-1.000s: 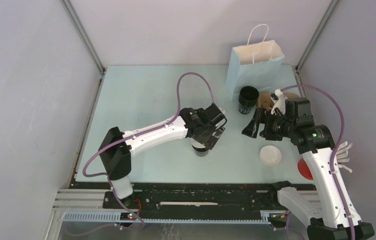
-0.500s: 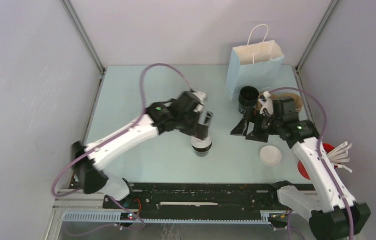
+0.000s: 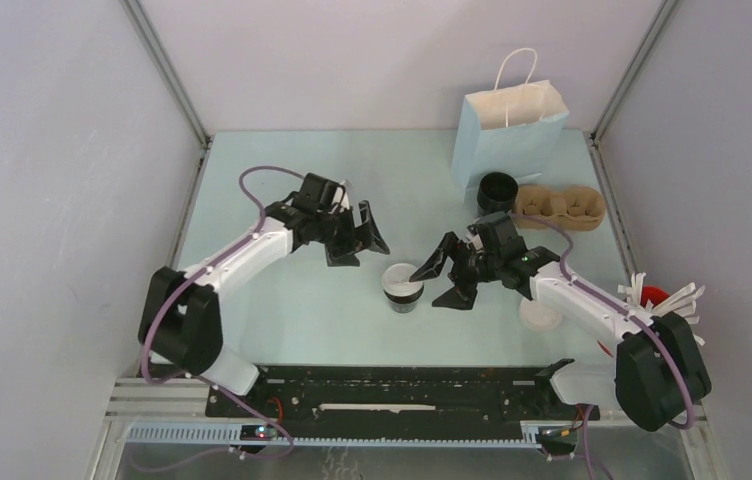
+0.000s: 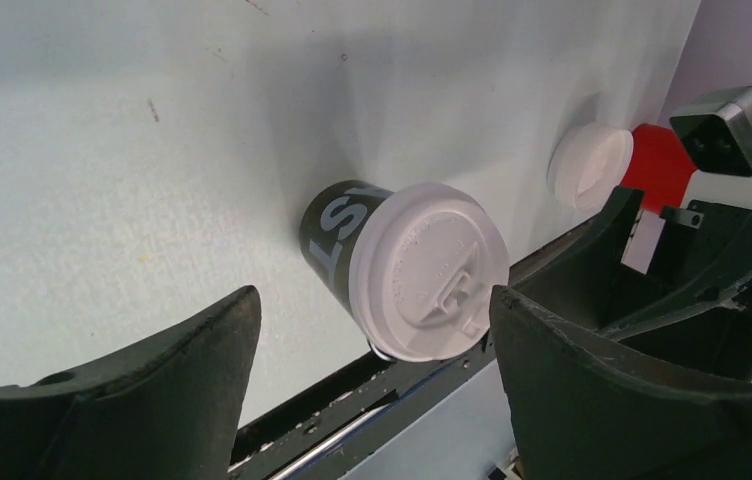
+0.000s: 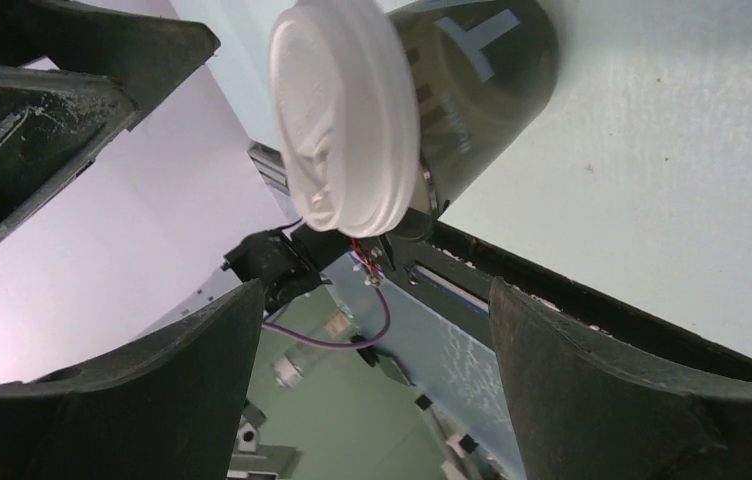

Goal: Pack the takeout coffee

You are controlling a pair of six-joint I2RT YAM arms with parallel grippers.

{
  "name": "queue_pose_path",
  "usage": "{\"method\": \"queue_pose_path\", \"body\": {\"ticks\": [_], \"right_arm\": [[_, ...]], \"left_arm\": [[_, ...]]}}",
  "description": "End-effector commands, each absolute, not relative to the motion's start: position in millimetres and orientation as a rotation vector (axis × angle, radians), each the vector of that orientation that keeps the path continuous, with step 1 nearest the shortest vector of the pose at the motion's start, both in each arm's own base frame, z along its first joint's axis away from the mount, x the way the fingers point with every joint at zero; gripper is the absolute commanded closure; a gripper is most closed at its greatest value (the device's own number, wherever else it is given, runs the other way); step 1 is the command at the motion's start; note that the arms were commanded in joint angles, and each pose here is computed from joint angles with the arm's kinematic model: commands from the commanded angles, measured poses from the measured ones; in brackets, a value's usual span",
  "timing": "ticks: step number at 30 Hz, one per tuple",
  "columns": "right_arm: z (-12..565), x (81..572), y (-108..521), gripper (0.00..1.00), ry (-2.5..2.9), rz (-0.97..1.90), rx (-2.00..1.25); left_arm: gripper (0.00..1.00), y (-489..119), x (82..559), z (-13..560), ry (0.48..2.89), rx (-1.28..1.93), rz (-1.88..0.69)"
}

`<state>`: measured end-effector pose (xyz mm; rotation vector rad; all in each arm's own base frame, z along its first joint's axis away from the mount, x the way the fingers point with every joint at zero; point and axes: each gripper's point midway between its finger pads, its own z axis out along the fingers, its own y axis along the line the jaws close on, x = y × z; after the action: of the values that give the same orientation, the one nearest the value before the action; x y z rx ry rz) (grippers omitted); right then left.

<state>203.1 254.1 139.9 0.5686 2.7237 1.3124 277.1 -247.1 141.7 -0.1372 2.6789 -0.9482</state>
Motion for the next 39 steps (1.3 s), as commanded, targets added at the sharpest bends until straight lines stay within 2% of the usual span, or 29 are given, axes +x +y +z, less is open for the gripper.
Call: {"method": "queue_pose_path", "body": {"ticks": [1,16,36,39], "right_arm": [[143.3,216.1,261.7,0.09,2.644,1.377,0.687],[118.6,220.4,269.7,0.18,2.692,1.319,0.732],[106.6,200.9,268.5,0.30,2.748,1.265,0.694],[107.8,198.3,268.2,0.35,2.749,1.262,0.664]], "left_arm": [[0.12,-262.7,282.4,140.4,2.659,-0.118,-1.071],[0.29,-271.1,261.1,101.6,2.751,-0.048,-1.035],[0.31,-273.3,242.6,102.6,2.733,-0.030,-1.075],[0.31,-275.1,240.9,107.6,2.717,-0.024,-1.094]]}}
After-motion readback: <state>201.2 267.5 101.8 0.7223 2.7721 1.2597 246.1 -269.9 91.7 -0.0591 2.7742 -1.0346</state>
